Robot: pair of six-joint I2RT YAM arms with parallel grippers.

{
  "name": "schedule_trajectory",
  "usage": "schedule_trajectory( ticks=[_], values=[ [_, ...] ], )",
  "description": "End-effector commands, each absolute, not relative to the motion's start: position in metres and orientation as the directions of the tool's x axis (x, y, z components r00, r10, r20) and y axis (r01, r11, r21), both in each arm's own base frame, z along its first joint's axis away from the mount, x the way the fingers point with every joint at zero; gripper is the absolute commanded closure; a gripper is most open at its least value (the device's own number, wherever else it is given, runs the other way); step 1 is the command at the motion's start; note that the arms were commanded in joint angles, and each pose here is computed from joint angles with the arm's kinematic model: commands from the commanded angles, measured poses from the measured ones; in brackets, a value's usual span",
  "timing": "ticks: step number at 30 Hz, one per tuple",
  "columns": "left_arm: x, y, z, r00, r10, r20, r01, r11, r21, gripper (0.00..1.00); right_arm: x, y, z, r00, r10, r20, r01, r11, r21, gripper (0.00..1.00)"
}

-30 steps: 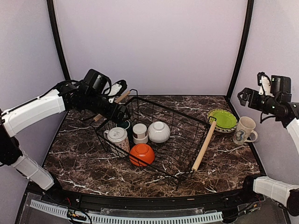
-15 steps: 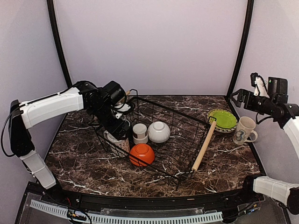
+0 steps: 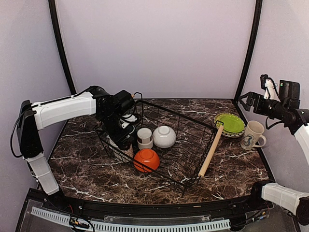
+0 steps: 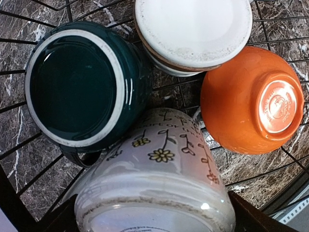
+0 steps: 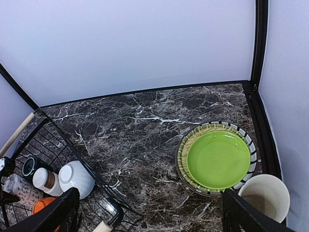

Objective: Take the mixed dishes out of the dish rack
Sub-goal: Grab the cup from the dish rack.

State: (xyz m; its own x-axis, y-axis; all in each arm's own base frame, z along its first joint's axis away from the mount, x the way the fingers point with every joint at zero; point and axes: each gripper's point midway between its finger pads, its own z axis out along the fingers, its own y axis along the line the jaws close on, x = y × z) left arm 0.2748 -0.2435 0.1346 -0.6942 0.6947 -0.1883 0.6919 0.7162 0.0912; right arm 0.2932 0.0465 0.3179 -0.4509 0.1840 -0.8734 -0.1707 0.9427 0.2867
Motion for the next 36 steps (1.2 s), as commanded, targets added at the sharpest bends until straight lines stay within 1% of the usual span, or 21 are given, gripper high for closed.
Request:
schedule_trajectory(
  ticks=[1, 3, 8, 11, 14, 18, 28, 32, 36],
  values=[
    [0.272, -0.246, 0.131, -0.685, 0.711, -0.159, 0.708, 0.701, 0.081, 0.01, 0.292, 0.049, 0.317, -0.450, 0.180, -0.875, -0.183, 0.940, 0.288, 0.01],
    [0.271, -0.247, 0.128, -0.688, 0.710, -0.150, 0.708, 0.702, 0.073, 0.01, 0.291, 0.049, 0.318, -0.455, 0.178, -0.872, -0.182, 0.940, 0.287, 0.01],
    [0.271, -0.246, 0.126, -0.691, 0.711, -0.135, 0.708, 0.702, 0.074, 0.06, 0.290, 0.047, 0.319, -0.450, 0.175, -0.876, -0.175, 0.945, 0.278, 0.01],
    [0.269, -0.244, 0.128, -0.693, 0.710, -0.126, 0.707, 0.704, 0.071, 0.15, 0.292, 0.047, 0.321, -0.450, 0.175, -0.876, -0.178, 0.943, 0.280, 0.01],
    [0.269, -0.242, 0.131, -0.697, 0.706, -0.125, 0.703, 0.707, 0.079, 0.20, 0.295, 0.047, 0.322, -0.453, 0.176, -0.874, -0.175, 0.944, 0.281, 0.01],
    [0.269, -0.242, 0.138, -0.705, 0.696, -0.135, 0.692, 0.717, 0.083, 0.33, 0.297, 0.048, 0.322, -0.451, 0.176, -0.875, -0.179, 0.942, 0.282, 0.01],
    [0.270, -0.254, 0.172, -0.691, 0.683, -0.238, 0.696, 0.717, 0.035, 0.60, 0.299, 0.049, 0.317, -0.466, 0.191, -0.864, -0.175, 0.937, 0.301, 0.01],
    [0.270, -0.261, 0.184, -0.682, 0.676, -0.278, 0.702, 0.712, 0.008, 0.69, 0.299, 0.049, 0.312, -0.473, 0.194, -0.859, -0.171, 0.937, 0.306, 0.01],
    [0.268, -0.270, 0.194, -0.676, 0.670, -0.307, 0.711, 0.702, -0.036, 0.74, 0.298, 0.050, 0.313, -0.473, 0.194, -0.859, -0.174, 0.936, 0.307, 0.01]
  ],
)
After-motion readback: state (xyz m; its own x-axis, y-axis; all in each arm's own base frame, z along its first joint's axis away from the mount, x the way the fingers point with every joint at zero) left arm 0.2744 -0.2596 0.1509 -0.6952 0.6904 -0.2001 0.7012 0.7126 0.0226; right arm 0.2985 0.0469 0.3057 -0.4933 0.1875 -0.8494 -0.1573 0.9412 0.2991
